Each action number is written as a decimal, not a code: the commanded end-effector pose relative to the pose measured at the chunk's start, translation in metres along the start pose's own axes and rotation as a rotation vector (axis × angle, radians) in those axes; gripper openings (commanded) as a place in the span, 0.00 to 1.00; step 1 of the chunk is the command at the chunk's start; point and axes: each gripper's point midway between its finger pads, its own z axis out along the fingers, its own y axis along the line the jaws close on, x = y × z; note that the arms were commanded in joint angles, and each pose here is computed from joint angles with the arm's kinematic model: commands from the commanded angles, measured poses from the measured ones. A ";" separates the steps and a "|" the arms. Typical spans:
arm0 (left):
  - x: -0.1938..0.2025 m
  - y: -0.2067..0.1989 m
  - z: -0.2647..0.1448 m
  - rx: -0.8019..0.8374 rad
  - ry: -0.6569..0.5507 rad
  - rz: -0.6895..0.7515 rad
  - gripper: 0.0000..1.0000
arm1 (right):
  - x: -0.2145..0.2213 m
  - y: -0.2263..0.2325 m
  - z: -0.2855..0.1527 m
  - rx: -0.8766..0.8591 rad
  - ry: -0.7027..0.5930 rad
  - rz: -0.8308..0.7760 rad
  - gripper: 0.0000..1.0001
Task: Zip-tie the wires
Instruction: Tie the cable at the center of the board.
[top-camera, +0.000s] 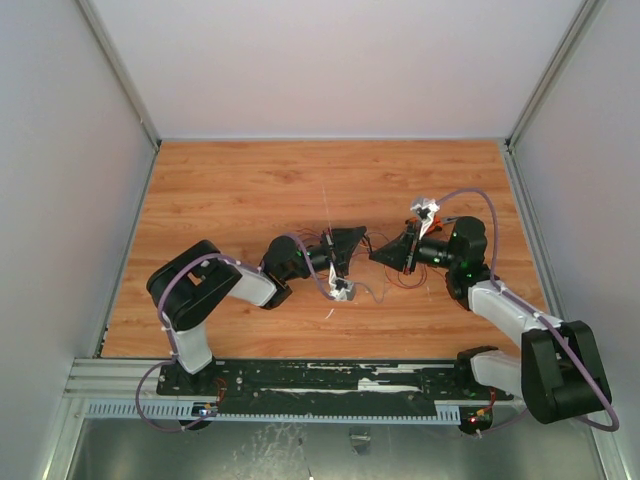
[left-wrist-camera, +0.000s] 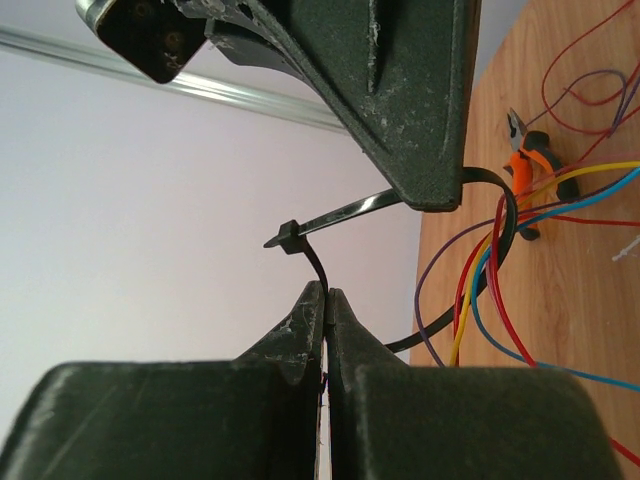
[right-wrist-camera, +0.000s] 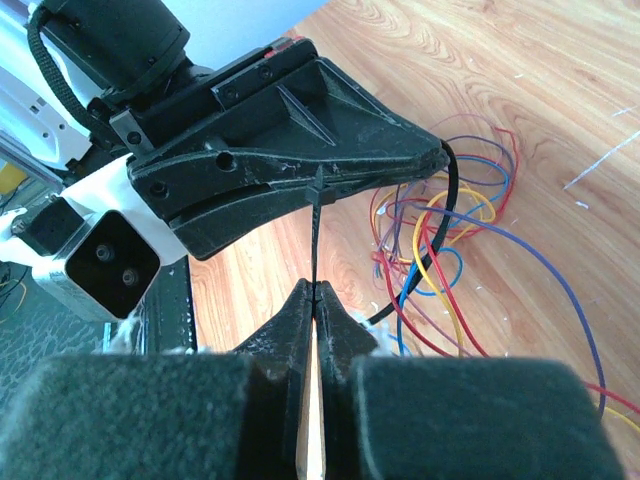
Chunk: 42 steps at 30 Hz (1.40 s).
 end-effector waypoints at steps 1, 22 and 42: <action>-0.008 0.010 0.000 -0.011 -0.009 0.052 0.00 | -0.006 -0.008 -0.001 0.033 -0.006 -0.018 0.00; -0.005 0.007 0.002 0.032 0.023 0.125 0.00 | -0.022 -0.012 0.002 0.057 -0.037 -0.016 0.00; -0.008 -0.002 0.004 0.059 0.023 0.148 0.00 | -0.037 -0.019 0.010 0.069 -0.051 0.014 0.00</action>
